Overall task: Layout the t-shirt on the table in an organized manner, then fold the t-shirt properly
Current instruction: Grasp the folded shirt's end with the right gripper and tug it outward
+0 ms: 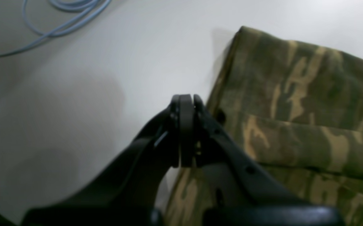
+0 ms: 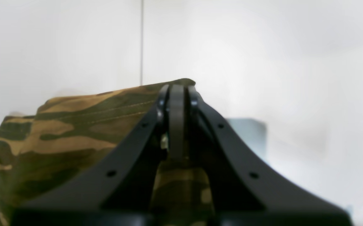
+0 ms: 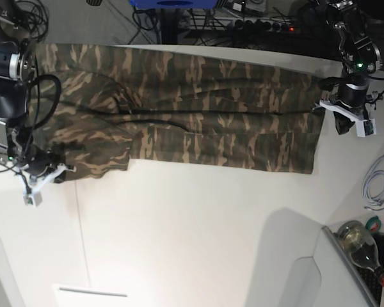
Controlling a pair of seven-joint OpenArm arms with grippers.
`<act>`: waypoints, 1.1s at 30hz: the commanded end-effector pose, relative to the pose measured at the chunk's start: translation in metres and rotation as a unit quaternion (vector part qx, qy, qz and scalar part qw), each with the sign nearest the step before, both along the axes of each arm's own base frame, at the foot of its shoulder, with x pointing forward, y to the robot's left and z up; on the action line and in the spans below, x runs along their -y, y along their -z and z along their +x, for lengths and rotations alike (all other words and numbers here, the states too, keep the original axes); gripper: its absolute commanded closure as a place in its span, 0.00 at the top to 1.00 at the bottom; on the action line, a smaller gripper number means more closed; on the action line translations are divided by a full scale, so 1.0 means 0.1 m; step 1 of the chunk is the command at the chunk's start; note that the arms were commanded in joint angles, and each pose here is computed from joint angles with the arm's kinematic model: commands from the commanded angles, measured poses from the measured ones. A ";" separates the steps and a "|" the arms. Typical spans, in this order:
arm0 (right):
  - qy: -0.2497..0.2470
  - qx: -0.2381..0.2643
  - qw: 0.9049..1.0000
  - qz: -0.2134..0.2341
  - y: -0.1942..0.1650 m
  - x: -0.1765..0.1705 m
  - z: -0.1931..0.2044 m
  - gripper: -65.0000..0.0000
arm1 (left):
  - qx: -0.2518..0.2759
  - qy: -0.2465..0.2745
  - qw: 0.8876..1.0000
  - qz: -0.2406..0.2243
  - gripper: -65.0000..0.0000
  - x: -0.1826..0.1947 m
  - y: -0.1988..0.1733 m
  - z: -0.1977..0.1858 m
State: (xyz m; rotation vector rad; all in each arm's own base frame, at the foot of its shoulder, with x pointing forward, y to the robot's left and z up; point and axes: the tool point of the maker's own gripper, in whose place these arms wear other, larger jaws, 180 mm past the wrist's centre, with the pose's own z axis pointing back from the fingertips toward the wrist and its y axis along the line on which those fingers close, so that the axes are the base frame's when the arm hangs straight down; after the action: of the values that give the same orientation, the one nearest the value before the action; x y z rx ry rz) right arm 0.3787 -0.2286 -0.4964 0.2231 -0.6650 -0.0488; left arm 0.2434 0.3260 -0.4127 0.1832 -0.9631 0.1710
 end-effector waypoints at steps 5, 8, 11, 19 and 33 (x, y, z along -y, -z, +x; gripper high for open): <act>-0.051 0.051 0.996 -0.056 -0.56 -0.03 0.11 0.00 | -0.001 -0.005 1.000 -0.001 0.00 -0.06 0.05 -0.01; -0.087 0.070 0.990 -0.087 -0.83 -0.23 -0.10 0.00 | -0.006 -0.005 1.000 0.000 0.00 -0.08 0.08 -0.03; -0.113 0.067 0.985 -0.109 -1.01 -0.44 -0.41 0.00 | -0.008 -0.005 1.000 0.001 0.00 -0.08 0.08 -0.04; -0.138 0.034 0.983 -0.113 -1.12 -0.79 -1.23 0.00 | 0.005 -0.004 1.000 0.003 0.00 -0.07 0.02 0.06; -0.144 -0.055 0.985 -0.071 -0.73 -1.02 -2.10 0.00 | 0.004 0.019 1.000 0.008 0.00 -0.06 0.01 0.24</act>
State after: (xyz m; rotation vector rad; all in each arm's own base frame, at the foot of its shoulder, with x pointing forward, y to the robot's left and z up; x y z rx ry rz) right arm 0.1644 -0.1285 -0.4299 0.1702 -0.4890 0.2563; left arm 0.2595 0.3259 -0.4266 0.1654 -0.9292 0.1343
